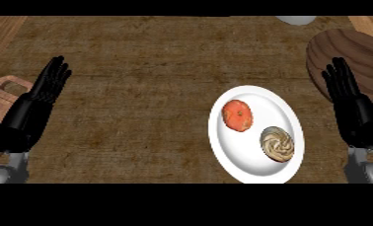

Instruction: Pick the squash from the plate and place it in the bowl

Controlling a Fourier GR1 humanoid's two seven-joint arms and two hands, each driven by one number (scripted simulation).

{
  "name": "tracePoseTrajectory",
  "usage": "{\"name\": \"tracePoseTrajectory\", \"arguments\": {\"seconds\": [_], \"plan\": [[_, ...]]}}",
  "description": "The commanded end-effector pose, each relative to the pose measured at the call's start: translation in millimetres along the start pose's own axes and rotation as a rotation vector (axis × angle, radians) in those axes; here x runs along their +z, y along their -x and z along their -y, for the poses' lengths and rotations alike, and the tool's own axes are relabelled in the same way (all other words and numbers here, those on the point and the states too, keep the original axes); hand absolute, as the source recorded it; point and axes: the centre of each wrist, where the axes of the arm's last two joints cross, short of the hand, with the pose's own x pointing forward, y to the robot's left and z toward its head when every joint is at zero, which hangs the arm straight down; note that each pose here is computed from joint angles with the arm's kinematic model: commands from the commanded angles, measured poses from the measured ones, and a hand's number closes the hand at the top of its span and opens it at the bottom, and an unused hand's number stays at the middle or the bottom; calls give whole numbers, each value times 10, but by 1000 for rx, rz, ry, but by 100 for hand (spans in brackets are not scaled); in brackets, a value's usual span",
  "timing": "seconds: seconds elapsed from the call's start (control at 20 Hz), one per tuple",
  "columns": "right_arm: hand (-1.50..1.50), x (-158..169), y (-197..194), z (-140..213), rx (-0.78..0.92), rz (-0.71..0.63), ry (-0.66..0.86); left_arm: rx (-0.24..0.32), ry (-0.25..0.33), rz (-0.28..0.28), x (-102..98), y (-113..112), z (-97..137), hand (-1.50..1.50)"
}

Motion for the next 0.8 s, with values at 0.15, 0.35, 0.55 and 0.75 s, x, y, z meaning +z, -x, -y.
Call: {"name": "tracePoseTrajectory", "arguments": {"seconds": [0.15,0.35,0.55,0.75], "plan": [[150,-37,-153,-640,114,30,-669,42,-4,-41,-70,85,347,0],[150,-49,-304,-801,397,359,-563,117,-28,-129,-78,99,745,0],[-150,438,265,-1207,-142,318,-522,120,-41,-129,-39,175,867,0],[-150,342,188,-809,-141,454,-541,115,-65,-132,-182,101,1050,0]]}}
